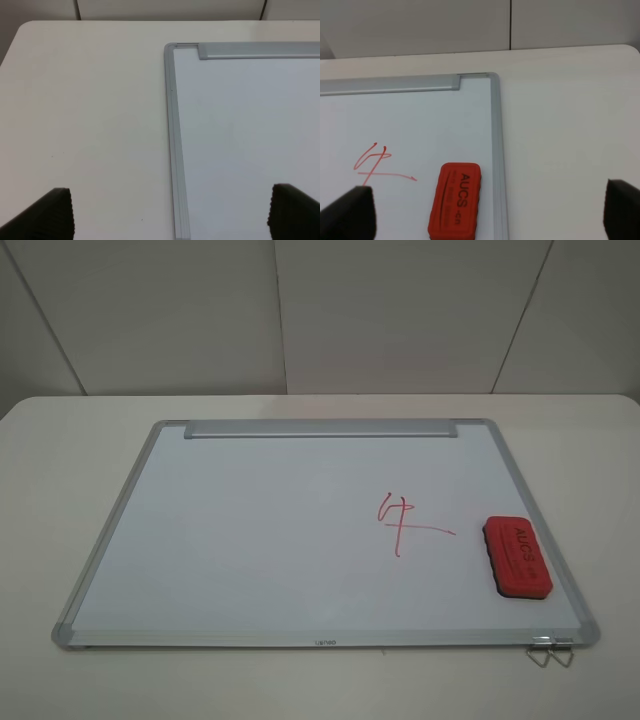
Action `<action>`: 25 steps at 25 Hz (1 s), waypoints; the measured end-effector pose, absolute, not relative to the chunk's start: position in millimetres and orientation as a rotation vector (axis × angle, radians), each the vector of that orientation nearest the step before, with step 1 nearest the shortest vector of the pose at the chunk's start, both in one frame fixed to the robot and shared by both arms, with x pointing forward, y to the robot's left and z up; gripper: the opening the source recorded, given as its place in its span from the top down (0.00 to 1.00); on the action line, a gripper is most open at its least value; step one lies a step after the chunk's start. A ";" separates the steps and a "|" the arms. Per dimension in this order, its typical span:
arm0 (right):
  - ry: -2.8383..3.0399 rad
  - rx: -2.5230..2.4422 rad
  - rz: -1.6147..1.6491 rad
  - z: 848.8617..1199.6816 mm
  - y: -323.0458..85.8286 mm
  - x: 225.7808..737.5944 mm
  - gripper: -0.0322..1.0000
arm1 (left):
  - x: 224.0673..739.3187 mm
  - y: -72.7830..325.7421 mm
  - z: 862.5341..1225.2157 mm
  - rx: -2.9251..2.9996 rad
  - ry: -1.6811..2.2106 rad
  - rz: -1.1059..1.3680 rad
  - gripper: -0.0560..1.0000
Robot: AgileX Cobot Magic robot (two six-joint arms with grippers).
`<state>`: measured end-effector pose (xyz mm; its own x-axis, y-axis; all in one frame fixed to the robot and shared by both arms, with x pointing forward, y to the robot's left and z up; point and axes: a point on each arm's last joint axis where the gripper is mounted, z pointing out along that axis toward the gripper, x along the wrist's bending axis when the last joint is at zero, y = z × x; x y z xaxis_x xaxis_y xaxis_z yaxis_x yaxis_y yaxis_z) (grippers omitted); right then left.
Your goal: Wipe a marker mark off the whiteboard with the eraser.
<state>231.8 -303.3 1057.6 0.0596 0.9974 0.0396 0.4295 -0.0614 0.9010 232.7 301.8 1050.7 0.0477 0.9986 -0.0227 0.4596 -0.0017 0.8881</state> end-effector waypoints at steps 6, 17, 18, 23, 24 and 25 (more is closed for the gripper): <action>1.465 1.594 0.965 1057.6 -303.3 231.8 0.18 | 232.7 301.8 1050.7 1.566 1.514 0.897 0.21; 1.465 1.593 0.965 1057.6 -303.3 231.8 0.18 | 232.7 301.8 1050.7 1.566 1.514 0.897 0.21; 1.465 1.593 0.965 1057.6 -303.3 231.8 0.18 | 232.7 301.8 1050.7 1.566 1.514 0.897 0.21; 1.465 1.593 0.965 1057.6 -303.3 231.8 0.18 | 232.7 301.8 1050.7 1.566 1.514 0.897 0.21; 1.465 1.593 0.965 1057.6 -303.3 231.8 0.18 | 232.7 301.8 1050.7 1.566 1.514 0.897 0.21; 1.465 1.593 0.965 1057.6 -303.3 231.8 0.18 | 232.7 301.8 1050.7 1.566 1.514 0.897 0.21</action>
<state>231.8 -303.3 1057.6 0.0592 0.9975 0.0388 0.4296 -0.0605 0.9010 232.7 301.8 1050.7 0.0477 0.9986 -0.0227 0.4596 -0.0017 0.8881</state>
